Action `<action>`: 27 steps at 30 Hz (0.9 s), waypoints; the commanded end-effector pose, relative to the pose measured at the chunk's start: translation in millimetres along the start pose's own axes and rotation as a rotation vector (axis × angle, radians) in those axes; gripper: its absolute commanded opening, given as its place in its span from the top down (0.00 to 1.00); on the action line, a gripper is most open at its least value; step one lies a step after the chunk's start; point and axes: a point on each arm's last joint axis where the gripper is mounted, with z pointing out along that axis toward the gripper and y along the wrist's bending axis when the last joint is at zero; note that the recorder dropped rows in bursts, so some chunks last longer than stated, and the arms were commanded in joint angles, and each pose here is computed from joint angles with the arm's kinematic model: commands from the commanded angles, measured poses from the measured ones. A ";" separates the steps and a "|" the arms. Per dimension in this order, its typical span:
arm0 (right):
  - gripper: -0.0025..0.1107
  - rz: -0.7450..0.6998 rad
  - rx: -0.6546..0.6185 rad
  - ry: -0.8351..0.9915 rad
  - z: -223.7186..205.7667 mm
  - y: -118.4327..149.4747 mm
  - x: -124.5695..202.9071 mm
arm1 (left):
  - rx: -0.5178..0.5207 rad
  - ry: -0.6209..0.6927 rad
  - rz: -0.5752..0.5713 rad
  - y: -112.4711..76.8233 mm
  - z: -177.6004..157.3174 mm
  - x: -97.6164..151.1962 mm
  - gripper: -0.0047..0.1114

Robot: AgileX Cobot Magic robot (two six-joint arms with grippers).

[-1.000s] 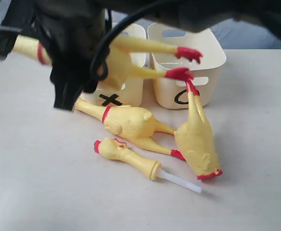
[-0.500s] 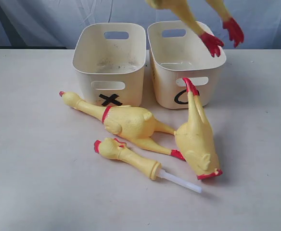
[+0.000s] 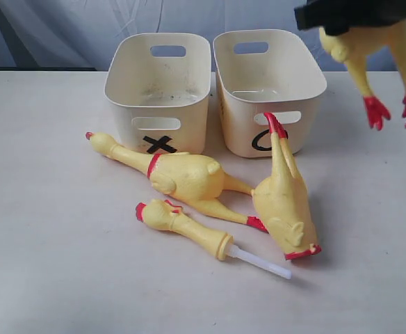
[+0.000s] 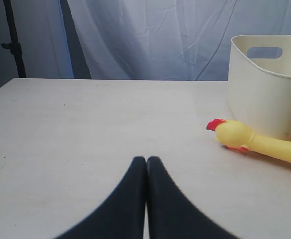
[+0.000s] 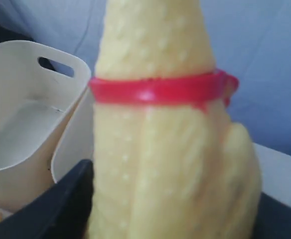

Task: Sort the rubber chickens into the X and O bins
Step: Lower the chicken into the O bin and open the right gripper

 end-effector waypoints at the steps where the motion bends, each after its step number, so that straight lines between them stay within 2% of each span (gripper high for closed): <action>1: 0.98 0.053 -0.120 -0.314 8.9 -2.7 20.5 | 0.004 -0.021 -0.004 -0.2 -0.6 -2.2 0.96; 5: 0.98 0.235 -0.130 -0.520 19.1 -24.8 0.2 | 0.004 -0.021 -0.004 -0.2 -0.6 -2.2 0.96; 8: 0.98 0.320 -0.176 -0.594 29.7 -31.8 -13.1 | 0.004 -0.021 -0.004 -0.2 -0.6 -2.2 0.96; 12: 0.98 0.365 -0.241 -0.578 87.4 -29.5 -14.0 | 0.004 -0.021 -0.004 -0.2 -0.6 -2.2 0.96; 14: 0.98 0.431 -0.289 -0.506 127.2 -24.6 0.5 | 0.004 -0.021 -0.004 -0.2 -0.6 -2.2 0.96; 17: 0.98 0.476 -0.260 -0.394 175.1 -24.0 21.8 | 0.004 -0.021 -0.004 -0.2 -0.6 -2.2 0.96; 19: 0.83 0.390 -0.237 -0.363 181.2 -25.6 16.9 | 0.004 -0.021 -0.004 -0.2 -0.6 -2.2 0.96; 21: 0.57 0.351 -0.216 -0.334 183.5 -27.6 13.8 | 0.004 -0.021 -0.004 -0.2 -0.6 -2.2 0.96; 22: 0.48 0.344 -0.208 -0.323 183.9 -28.4 13.5 | 0.004 -0.021 -0.004 -0.2 -0.6 -2.2 0.96; 27: 0.47 0.366 -0.217 -0.275 180.3 -27.9 13.1 | 0.004 -0.021 -0.004 -0.2 -0.6 -2.2 0.96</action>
